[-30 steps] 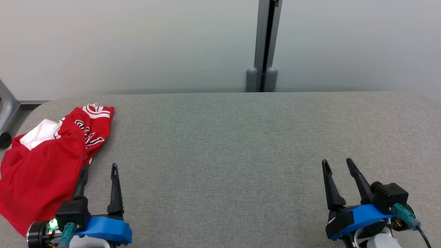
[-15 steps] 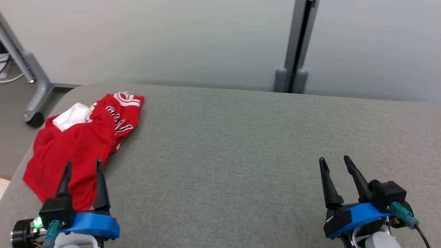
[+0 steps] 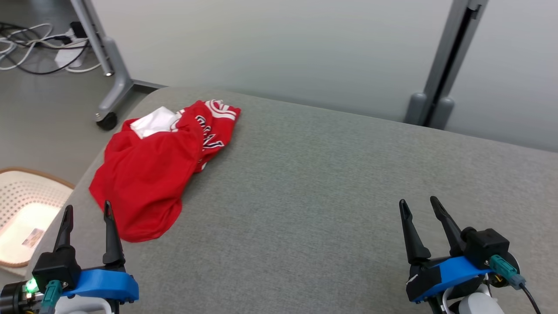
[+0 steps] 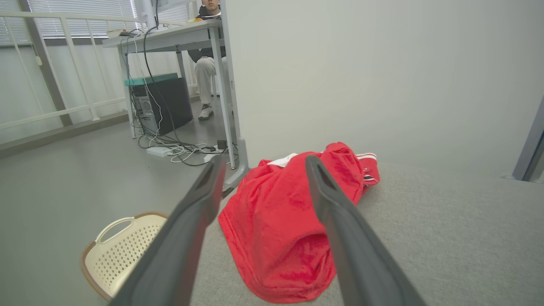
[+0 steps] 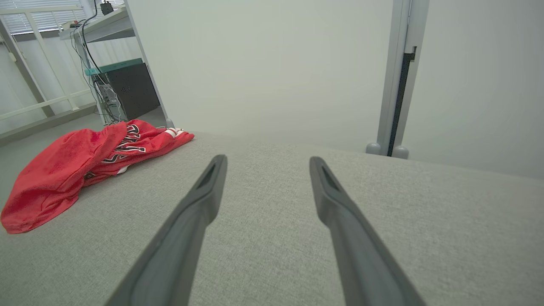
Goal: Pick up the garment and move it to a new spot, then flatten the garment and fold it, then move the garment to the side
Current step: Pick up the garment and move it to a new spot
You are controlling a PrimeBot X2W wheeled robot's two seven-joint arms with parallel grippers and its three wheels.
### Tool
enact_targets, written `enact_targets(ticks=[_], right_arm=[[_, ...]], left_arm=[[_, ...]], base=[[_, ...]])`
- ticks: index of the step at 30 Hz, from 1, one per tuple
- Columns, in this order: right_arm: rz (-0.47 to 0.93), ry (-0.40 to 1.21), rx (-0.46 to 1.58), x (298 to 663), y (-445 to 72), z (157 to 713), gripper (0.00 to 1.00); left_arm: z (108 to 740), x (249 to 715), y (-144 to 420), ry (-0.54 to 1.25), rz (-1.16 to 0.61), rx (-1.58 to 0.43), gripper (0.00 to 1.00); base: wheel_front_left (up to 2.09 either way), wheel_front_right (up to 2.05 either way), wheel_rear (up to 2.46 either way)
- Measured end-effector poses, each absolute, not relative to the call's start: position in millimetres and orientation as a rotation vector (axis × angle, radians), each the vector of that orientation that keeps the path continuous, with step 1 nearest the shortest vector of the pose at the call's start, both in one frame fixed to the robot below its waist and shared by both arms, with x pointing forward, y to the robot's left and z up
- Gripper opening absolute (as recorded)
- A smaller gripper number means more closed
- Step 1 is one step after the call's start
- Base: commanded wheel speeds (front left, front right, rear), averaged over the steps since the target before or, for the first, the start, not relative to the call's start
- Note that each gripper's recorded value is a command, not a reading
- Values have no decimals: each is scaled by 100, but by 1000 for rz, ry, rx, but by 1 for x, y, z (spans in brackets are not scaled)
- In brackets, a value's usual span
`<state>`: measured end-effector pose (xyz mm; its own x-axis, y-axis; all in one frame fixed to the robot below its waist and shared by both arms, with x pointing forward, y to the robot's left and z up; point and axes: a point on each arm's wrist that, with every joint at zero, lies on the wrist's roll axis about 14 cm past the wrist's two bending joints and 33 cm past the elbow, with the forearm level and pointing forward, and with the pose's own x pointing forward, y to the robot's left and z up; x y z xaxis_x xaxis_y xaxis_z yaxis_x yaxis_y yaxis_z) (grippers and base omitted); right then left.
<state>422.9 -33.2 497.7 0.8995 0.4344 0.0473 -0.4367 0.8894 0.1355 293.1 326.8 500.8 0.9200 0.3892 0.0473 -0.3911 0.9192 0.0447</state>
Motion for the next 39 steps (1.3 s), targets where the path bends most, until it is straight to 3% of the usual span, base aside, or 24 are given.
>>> enact_targets(ticks=[11,22,30,39], right_arm=[[566,9,150,421,10,492,100],[581,30,152,421,15,485,100],[522,38,134,434,-6,475,100],[402,50,92,465,-50,454,100]], left_arm=[[500,253,358,-27,523,66,100],[498,246,366,-15,560,71,100],[527,298,371,-76,474,118,100],[557,409,367,-137,324,159,100]], base=[[0,0,0],[0,0,0],[0,0,0],[0,0,0]])
